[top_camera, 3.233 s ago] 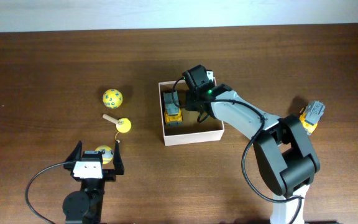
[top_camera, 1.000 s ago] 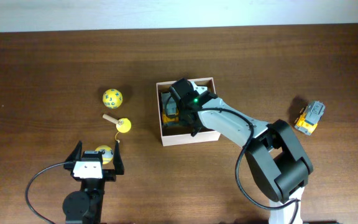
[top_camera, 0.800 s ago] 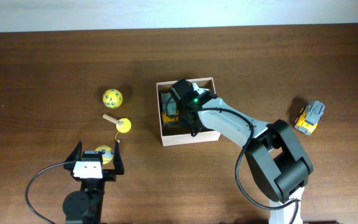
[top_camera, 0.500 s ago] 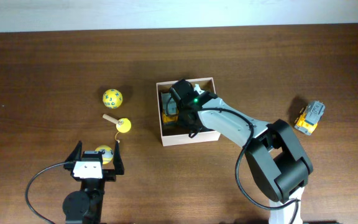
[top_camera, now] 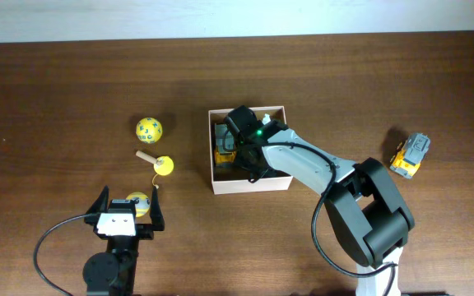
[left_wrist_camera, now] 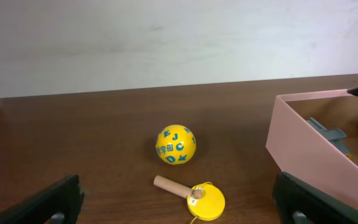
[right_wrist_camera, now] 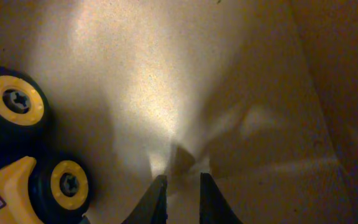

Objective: Pack container
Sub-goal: 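Open the right gripper and adjust the truck's position inside the box, then raise the right gripper out of the box toward the second truck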

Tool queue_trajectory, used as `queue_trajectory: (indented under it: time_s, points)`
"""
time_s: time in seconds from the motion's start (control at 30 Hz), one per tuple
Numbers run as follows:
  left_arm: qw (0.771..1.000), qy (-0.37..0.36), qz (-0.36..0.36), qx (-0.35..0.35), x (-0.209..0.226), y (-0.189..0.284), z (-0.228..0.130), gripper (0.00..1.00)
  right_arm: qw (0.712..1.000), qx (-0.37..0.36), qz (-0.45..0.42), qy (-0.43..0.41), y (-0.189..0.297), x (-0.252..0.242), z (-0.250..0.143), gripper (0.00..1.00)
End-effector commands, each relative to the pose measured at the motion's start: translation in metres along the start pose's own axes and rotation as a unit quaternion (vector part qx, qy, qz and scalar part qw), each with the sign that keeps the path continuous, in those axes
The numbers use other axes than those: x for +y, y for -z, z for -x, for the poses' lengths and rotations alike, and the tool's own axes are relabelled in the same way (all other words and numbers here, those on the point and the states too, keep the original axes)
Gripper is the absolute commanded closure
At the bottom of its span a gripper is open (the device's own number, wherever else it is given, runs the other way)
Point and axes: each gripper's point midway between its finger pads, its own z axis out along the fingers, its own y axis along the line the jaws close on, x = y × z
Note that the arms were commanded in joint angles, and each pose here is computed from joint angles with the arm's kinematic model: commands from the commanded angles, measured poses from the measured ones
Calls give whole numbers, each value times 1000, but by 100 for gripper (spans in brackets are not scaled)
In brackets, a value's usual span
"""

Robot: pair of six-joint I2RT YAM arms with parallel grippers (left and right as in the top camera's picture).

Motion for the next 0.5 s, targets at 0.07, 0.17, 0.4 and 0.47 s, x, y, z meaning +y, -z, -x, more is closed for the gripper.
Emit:
queue_trajectory:
  time_s: [0.07,0.17,0.4,0.47]
  points:
    - [1000,-8,-1,1,0,0,-2,1,1000,-18,7,-18,0,6,10,86]
    - [1000,-8,-1,1,0,0,-2,1,999,-33,28,-2,2,17,18,86]
    - [1000,-8,-1,1,0,0,-2,1,991,-101,19,83,18,27,49,76]
    - [1000,-8,-1,1,0,0,-2,1,988,-114,2,100,27,25,58,75]
